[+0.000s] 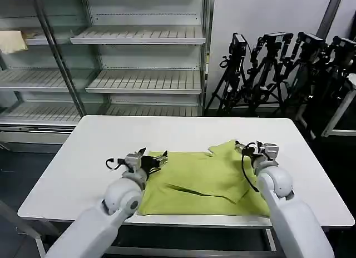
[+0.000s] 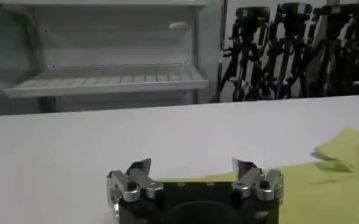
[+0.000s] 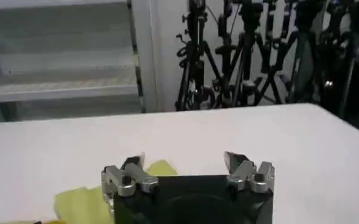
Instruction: Fold and organize the clothes.
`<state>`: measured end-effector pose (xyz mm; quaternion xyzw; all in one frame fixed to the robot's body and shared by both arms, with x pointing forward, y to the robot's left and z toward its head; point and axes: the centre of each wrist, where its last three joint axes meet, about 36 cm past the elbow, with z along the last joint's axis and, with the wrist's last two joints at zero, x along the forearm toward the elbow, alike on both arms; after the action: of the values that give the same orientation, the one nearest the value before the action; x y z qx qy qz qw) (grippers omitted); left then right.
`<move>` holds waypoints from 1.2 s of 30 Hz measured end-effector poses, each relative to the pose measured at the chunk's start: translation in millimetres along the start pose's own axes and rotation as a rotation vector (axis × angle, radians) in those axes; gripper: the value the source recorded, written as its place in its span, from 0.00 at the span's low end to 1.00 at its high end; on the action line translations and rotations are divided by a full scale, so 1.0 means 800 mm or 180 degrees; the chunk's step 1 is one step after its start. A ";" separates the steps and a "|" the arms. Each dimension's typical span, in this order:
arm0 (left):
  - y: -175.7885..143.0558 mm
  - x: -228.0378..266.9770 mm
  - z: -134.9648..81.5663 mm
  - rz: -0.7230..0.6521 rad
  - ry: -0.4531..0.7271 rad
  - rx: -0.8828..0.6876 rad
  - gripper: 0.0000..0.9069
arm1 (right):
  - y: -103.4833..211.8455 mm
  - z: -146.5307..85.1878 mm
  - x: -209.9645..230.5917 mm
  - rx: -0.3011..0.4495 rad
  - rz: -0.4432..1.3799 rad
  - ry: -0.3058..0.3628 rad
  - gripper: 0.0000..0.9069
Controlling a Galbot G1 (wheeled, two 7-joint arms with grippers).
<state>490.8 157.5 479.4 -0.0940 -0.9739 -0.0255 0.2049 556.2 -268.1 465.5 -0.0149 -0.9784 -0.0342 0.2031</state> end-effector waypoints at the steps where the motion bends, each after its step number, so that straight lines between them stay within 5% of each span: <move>1: -0.001 -0.005 -0.001 0.0000 0.0020 -0.0001 1.00 | 0.002 0.000 -0.006 -0.0007 -0.0001 0.0025 1.00; 17: 0.007 -0.060 0.011 -0.0218 0.0319 -0.0036 0.99 | 0.024 0.006 -0.065 -0.0082 0.0025 0.0288 0.99; 18: 0.007 -0.062 0.013 -0.0227 0.0338 -0.0045 0.80 | 0.025 0.008 -0.067 -0.0081 0.0023 0.0300 0.89; 19: 0.007 -0.063 0.015 -0.0233 0.0353 -0.0049 0.38 | 0.027 0.009 -0.068 -0.0076 0.0021 0.0310 0.69; 20: 0.007 -0.065 0.017 -0.0238 0.0364 -0.0048 0.23 | 0.029 0.011 -0.069 -0.0070 0.0017 0.0322 0.58; 22: 0.008 -0.066 0.018 -0.0243 0.0378 -0.0044 0.09 | 0.032 0.015 -0.072 -0.0065 0.0007 0.0350 0.16; 24: 0.007 -0.066 0.020 -0.0235 0.0392 -0.0040 0.07 | 0.033 0.020 -0.074 -0.0073 0.0002 0.0379 0.00; 36: 0.010 -0.061 0.031 -0.0192 0.0448 -0.0045 0.06 | 0.033 0.043 -0.080 -0.0147 0.0011 0.0533 0.00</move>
<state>526.4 158.7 437.2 -0.0641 -0.9593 -0.0451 0.2714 602.1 -240.1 410.5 -0.0184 -0.9569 -0.0575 0.2839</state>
